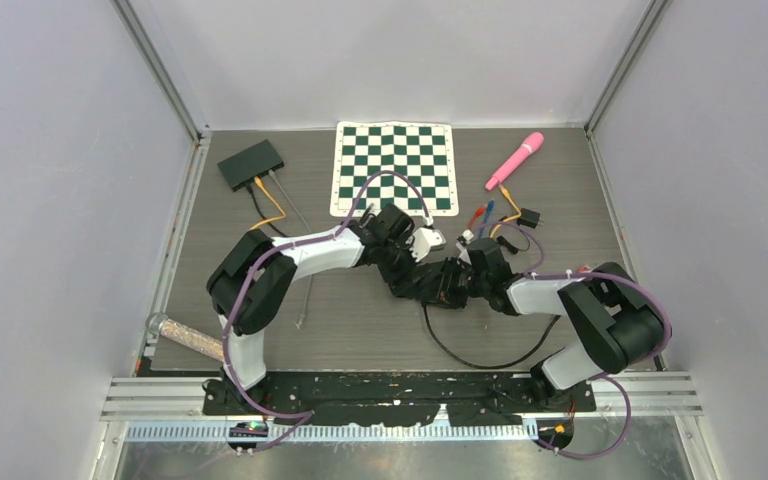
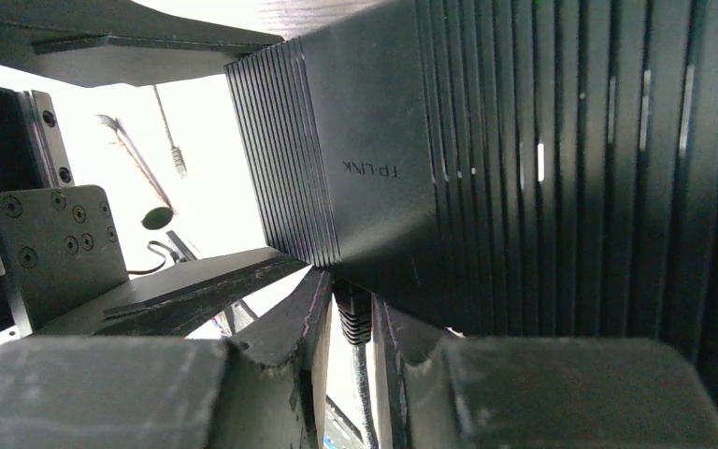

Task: Pull the plug from the switch port
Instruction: Pull the connector from the switch port.

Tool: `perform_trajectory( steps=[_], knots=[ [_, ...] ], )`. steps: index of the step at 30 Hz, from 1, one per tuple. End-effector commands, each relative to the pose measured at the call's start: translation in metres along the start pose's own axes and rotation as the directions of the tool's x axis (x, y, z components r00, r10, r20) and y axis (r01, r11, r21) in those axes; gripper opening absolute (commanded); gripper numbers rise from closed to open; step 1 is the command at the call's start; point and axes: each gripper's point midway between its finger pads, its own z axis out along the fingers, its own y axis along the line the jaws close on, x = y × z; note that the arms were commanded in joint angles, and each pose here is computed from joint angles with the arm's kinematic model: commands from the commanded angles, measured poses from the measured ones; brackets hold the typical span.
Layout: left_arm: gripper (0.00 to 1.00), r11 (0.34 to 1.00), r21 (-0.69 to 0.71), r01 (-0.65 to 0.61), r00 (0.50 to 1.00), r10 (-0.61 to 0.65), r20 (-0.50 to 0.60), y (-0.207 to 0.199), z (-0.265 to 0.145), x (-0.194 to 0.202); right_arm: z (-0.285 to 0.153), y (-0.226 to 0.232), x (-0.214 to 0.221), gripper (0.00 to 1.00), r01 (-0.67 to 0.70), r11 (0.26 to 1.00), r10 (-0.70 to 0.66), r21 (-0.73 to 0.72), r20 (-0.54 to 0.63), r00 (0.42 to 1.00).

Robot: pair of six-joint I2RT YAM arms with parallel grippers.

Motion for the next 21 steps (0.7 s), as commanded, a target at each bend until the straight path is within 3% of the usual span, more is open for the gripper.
perform_trajectory(
  steps=[1, 5, 9, 11, 16, 21],
  knots=[
    [0.41, 0.998, -0.064, 0.029, 0.999, -0.032, -0.041, 0.012, 0.000, 0.010, -0.008, -0.008, 0.019, 0.05, 0.029, 0.999, -0.026, 0.039, -0.090, 0.996],
    [0.41, 0.996, -0.085, 0.031, 0.998, -0.036, -0.051, 0.016, 0.000, 0.012, -0.008, 0.010, 0.025, 0.05, -0.040, 0.995, 0.029, -0.094, -0.114, 0.993],
    [0.41, 0.995, -0.091, 0.031, 0.998, -0.036, -0.052, 0.016, -0.001, 0.013, -0.010, -0.020, 0.014, 0.06, -0.035, 0.996, 0.037, 0.086, -0.029, 0.999],
    [0.41, 0.995, -0.090, 0.032, 0.998, -0.036, -0.051, 0.016, -0.001, 0.014, -0.015, -0.015, 0.010, 0.05, 0.030, 0.996, -0.028, 0.090, -0.022, 0.999],
    [0.40, 0.994, -0.105, 0.034, 0.998, -0.040, -0.056, 0.019, 0.001, 0.013, -0.015, 0.027, 0.019, 0.05, -0.004, 0.990, -0.012, -0.140, -0.110, 0.994],
    [0.40, 0.994, -0.101, 0.028, 0.998, -0.033, -0.050, 0.018, -0.002, 0.013, -0.017, -0.006, 0.007, 0.05, 0.023, 0.998, -0.022, 0.063, -0.020, 1.000]
  ],
)
